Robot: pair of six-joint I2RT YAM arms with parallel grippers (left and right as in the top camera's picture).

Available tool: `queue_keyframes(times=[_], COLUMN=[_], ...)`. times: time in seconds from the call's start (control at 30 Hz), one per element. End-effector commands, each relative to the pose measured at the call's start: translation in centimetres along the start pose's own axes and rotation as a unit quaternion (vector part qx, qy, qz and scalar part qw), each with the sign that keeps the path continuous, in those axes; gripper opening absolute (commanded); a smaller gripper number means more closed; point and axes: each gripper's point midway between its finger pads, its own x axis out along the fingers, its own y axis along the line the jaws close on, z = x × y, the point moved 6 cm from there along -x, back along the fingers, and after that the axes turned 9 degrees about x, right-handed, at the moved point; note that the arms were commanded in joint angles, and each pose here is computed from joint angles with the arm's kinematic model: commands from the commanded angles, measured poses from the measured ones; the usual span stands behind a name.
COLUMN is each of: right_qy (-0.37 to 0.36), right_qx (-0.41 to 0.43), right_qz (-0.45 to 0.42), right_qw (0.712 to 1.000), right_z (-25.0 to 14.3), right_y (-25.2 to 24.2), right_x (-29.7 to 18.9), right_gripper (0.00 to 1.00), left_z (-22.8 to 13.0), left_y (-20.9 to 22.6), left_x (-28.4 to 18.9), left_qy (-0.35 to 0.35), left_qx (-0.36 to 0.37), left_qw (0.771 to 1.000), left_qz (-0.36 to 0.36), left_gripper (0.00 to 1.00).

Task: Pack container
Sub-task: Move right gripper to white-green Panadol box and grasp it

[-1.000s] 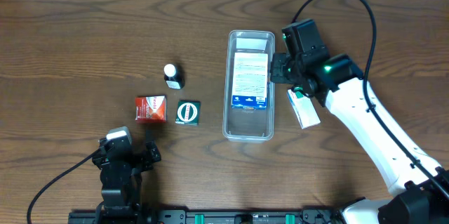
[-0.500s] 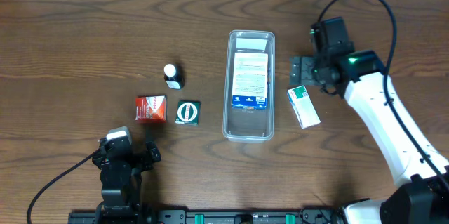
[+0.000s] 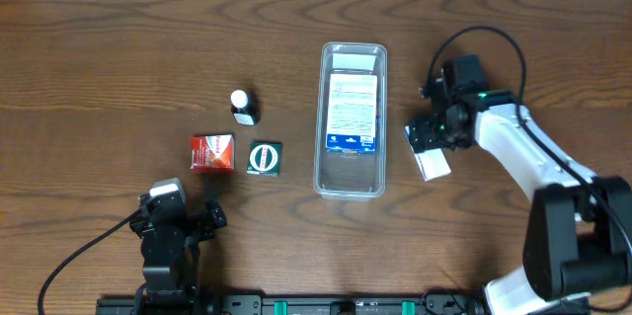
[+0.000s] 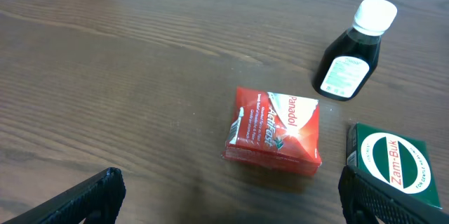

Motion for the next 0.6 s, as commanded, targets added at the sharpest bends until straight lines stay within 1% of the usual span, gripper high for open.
queue_keyframes(times=[0.0, 0.07, 0.2, 0.3, 0.43, 0.57], right_qy=[0.03, 0.04, 0.036, 0.027, 0.001, -0.055], right_qx=[0.015, 0.019, 0.039, 0.049, 0.065, 0.084], right_qz=[-0.036, -0.043, -0.043, -0.041, -0.035, -0.018], right_qw=[0.999, 0.998, 0.998, 0.998, 0.997, 0.995], right_z=[-1.0, -1.2, -1.0, -0.7, 0.1, 1.0], right_y=[-0.8, -1.2, -1.2, -1.1, -0.8, 0.2], right_x=[2.3, 3.2, 3.7, 3.4, 1.5, -3.3], right_gripper=[0.7, 0.59, 0.52, 0.41, 0.4, 0.4], left_z=[-0.5, -0.5, -0.5, -0.5, -0.5, -0.5], left_y=[0.0, 0.0, 0.0, 0.0, 0.0, 0.0], left_x=[0.3, 0.3, 0.3, 0.3, 0.3, 0.3], left_qy=[0.006, 0.006, 0.006, 0.006, 0.006, 0.006], left_qx=[-0.002, -0.002, -0.002, -0.002, -0.002, -0.002], left_qw=[1.0, 1.0, 1.0, 1.0, 1.0, 1.0], left_qz=[0.004, 0.004, 0.004, 0.004, 0.004, 0.004], left_gripper=[0.98, 0.98, 0.98, 0.98, 0.98, 0.98])
